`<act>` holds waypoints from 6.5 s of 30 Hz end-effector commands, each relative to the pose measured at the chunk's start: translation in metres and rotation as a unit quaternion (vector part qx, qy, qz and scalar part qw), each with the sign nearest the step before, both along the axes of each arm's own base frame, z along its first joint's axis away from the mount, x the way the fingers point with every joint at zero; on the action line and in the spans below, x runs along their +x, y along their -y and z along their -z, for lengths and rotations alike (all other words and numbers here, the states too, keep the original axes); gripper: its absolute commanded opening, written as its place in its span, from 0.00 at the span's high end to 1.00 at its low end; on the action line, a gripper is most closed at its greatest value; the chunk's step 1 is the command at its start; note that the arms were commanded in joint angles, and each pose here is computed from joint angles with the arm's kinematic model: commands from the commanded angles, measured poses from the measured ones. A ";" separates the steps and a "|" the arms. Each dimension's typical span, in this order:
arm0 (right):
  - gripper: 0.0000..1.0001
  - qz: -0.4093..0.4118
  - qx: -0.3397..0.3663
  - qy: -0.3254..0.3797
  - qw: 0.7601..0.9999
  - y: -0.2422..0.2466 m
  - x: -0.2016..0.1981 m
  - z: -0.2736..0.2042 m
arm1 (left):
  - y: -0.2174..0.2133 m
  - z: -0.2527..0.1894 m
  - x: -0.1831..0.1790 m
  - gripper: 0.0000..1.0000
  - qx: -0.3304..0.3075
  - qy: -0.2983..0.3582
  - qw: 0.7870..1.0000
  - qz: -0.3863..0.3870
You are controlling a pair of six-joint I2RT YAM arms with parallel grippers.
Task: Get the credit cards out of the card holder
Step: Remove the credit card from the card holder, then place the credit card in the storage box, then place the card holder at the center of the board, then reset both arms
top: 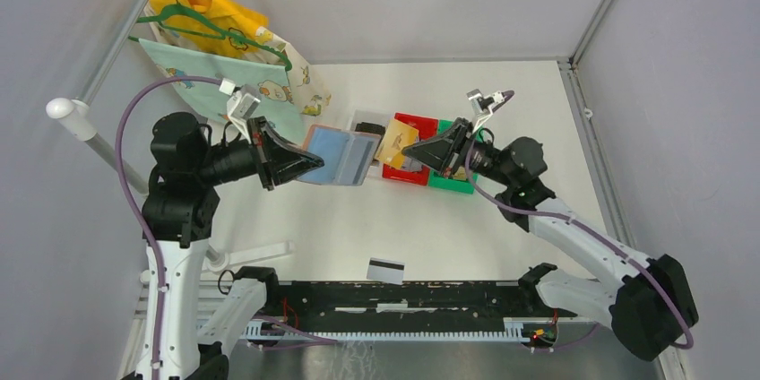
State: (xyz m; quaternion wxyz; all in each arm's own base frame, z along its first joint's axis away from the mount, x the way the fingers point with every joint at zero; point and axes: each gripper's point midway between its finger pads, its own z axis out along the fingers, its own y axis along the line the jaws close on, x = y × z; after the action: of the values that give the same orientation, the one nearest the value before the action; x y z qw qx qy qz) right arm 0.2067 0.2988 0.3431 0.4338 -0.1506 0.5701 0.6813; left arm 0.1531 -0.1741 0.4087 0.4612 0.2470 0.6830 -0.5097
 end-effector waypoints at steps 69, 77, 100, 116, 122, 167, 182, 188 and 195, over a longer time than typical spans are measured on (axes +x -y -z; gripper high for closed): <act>0.86 -0.136 -0.198 0.240 0.941 -0.105 -0.060 0.053 | -0.023 0.080 -0.042 0.93 0.227 0.227 0.936 0.145; 1.00 -0.037 -0.141 0.111 0.983 -0.117 -0.024 0.045 | -0.024 0.099 -0.041 0.30 0.233 0.261 0.928 0.127; 1.00 -0.043 -0.151 -0.007 0.988 -0.111 -0.033 0.140 | -0.050 0.203 -0.015 0.41 0.335 0.193 0.913 0.131; 0.99 -0.040 -0.239 -0.014 0.970 -0.121 -0.022 0.256 | -0.065 0.226 -0.016 0.54 0.382 0.185 0.895 0.137; 0.56 -0.039 -0.239 -0.002 0.970 -0.118 -0.027 0.265 | -0.061 0.245 0.033 0.58 0.368 0.223 0.901 0.047; 0.02 0.816 -0.372 -0.048 0.441 0.380 -0.003 0.256 | -0.148 0.308 0.174 0.00 0.295 0.059 0.904 -0.303; 0.02 0.757 -0.470 -0.004 0.454 0.381 0.049 0.250 | -0.174 0.314 0.212 0.00 0.197 0.071 0.881 -0.423; 0.02 0.717 -0.487 0.033 0.498 0.363 0.067 0.252 | -0.185 0.310 0.220 0.00 0.184 0.074 0.867 -0.457; 0.02 0.682 -0.490 0.072 0.537 0.348 0.075 0.251 | -0.183 0.310 0.217 0.00 0.203 0.131 0.839 -0.487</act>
State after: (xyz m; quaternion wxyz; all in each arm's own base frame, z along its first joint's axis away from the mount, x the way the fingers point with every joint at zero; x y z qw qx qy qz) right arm 0.2973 -0.0546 0.1098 0.6670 0.0917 0.6988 -0.2416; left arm 0.3639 0.0075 0.0739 0.6227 0.0331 0.7782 -0.0747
